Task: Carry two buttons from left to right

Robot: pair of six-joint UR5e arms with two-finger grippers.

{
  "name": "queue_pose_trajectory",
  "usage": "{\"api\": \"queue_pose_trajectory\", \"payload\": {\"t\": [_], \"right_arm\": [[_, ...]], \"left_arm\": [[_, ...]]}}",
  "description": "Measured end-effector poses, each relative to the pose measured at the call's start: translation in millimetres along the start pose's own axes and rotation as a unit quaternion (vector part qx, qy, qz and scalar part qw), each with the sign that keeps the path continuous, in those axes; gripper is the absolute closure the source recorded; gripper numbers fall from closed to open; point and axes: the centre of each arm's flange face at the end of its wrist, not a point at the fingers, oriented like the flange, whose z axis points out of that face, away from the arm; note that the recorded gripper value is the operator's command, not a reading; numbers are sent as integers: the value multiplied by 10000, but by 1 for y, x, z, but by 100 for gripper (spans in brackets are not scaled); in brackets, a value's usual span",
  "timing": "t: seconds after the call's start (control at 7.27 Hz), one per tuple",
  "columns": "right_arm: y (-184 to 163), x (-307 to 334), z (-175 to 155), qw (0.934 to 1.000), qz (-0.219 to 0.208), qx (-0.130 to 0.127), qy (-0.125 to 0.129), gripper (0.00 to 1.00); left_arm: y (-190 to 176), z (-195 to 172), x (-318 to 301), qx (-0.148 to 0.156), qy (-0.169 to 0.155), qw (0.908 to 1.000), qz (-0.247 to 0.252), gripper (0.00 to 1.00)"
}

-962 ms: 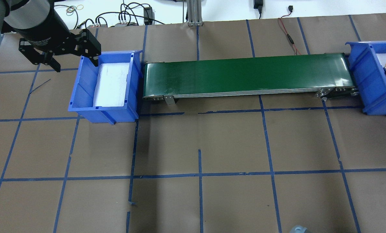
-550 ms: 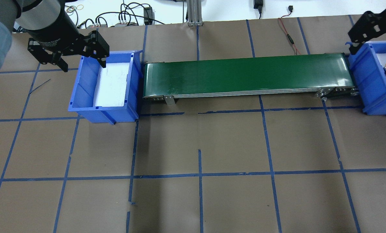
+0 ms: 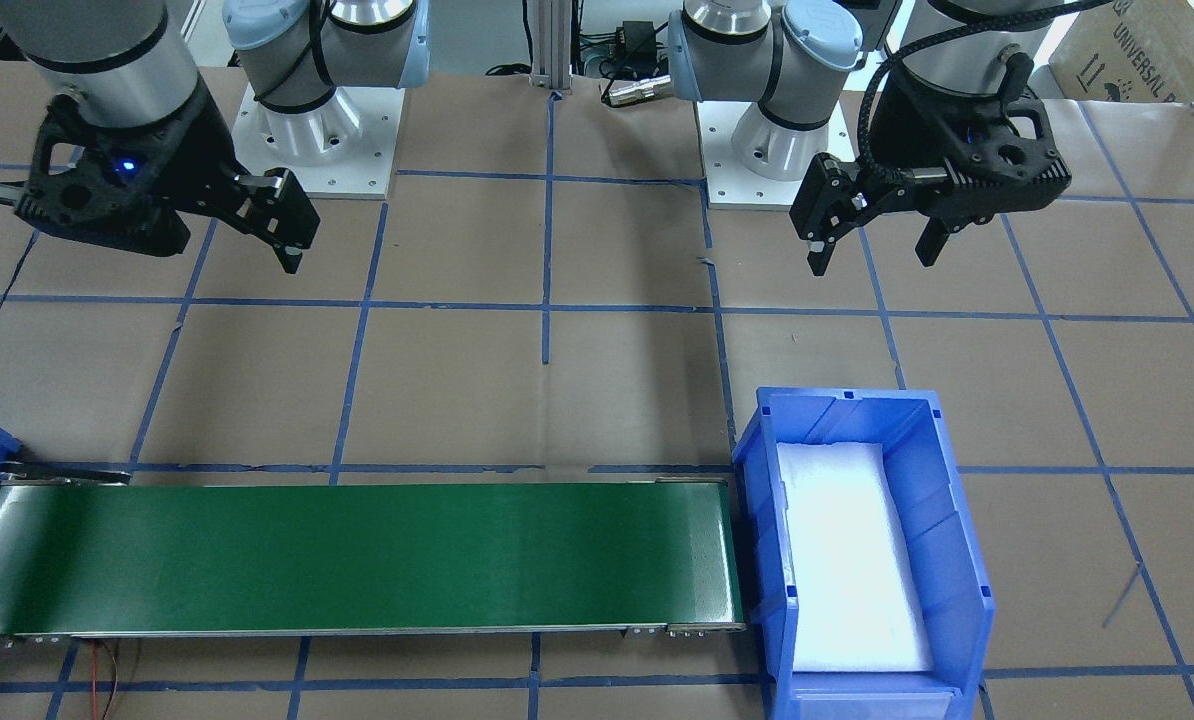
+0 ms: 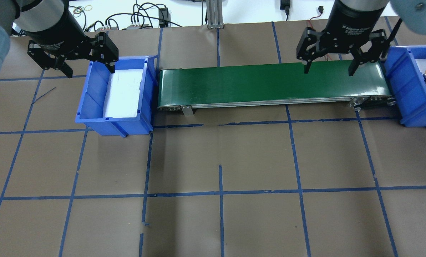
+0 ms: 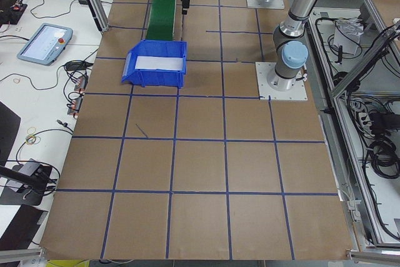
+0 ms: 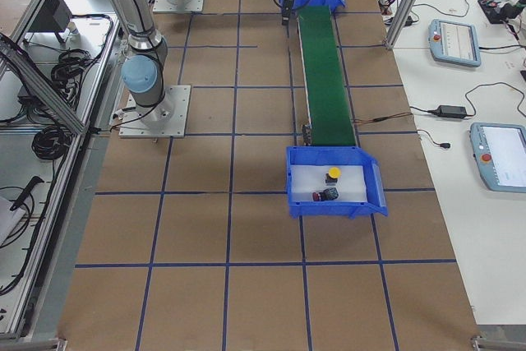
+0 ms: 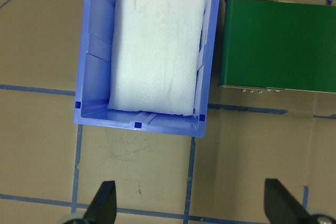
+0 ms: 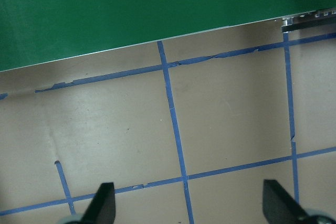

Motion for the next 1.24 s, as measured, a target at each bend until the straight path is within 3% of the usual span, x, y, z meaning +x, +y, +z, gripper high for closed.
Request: {"api": "queue_pose_trajectory", "payload": {"t": [0.55, 1.24], "right_arm": [[-9, -10, -7, 9986, 13, 512, -109, 0], [-11, -9, -3, 9985, 33, 525, -130, 0]], "left_arm": [[-1, -2, -2, 26, 11, 9999, 143, 0], [-3, -3, -2, 89, 41, 9998, 183, 0]]}}
